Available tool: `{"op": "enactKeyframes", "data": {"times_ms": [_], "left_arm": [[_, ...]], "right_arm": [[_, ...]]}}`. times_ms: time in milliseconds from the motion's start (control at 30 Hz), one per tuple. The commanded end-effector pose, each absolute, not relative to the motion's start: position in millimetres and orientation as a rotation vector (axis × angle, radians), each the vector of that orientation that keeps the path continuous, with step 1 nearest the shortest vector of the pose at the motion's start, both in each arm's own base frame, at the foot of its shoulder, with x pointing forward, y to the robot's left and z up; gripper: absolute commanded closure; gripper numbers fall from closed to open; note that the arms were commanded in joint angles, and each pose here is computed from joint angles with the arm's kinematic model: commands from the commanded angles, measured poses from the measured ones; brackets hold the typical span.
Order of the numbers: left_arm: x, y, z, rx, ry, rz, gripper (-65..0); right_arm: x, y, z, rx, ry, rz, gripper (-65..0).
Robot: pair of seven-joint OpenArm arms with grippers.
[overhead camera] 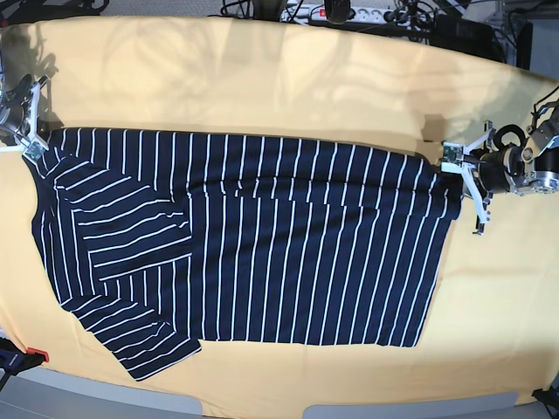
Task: Fold the T-shirt properly
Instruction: 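Pull the held edges apart to flatten the folded shirt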
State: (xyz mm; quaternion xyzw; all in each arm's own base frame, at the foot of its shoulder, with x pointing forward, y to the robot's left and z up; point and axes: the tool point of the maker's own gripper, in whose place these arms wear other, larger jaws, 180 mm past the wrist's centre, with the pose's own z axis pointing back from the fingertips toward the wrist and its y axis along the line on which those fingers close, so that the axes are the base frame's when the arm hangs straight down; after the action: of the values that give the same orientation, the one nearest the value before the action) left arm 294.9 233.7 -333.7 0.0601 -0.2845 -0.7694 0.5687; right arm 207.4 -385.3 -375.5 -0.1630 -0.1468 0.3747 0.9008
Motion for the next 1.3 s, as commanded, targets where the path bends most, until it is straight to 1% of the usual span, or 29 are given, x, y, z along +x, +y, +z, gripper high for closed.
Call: {"op": "enactKeyframes", "data": {"times_ms": [0,67,267,367,467,667,733,933,1133,1267], "left_arm": [[304.0,243.3,-319.8,0.191,-0.68,-1.801,0.0],[303.9,244.9,-319.1,0.194,-0.677,-1.8,0.0],[293.1,255.2,-308.5,0.198,-0.632,-1.835,0.0],[270.1,256.4,-303.5,0.097,-0.577,-1.878,0.0],[249.0,257.0,-297.5,-0.001,-0.532,-1.906,0.0],[242.2,259.5,-289.4,-0.009,-0.527,-1.922,0.0],[240.1,260.0,-287.1,-0.022,-0.532,-1.921,0.0],[227.3,253.2,-278.7,-0.119,-0.575,-1.924,0.0],[188.9,255.1,-293.5,-0.219,-0.484,-1.931,0.0],[171.9,261.6,-300.8,-0.228,-0.411,-1.981,0.0]], "right_arm": [[216.6,-397.7,-362.3,-0.397,-0.309,0.775,0.0],[216.5,-399.1,-361.7,-0.401,-0.298,0.776,0.0],[203.5,-397.1,-359.8,-0.375,-0.19,0.852,0.0],[199.4,-391.9,-353.3,-0.33,-0.154,0.876,0.0],[199.6,-394.4,-340.7,-0.325,-0.12,0.891,0.0],[176.7,-391.0,-341.7,-0.24,-0.022,0.85,0.0],[167.4,-392.4,-343.6,-0.235,0.018,0.849,0.0],[134.0,-399.0,-351.4,-0.231,0.152,0.857,0.0],[114.2,-409.8,-348.1,-0.241,0.243,0.892,0.0],[105.2,-415.4,-346.4,-0.248,0.288,0.907,0.0]]}}
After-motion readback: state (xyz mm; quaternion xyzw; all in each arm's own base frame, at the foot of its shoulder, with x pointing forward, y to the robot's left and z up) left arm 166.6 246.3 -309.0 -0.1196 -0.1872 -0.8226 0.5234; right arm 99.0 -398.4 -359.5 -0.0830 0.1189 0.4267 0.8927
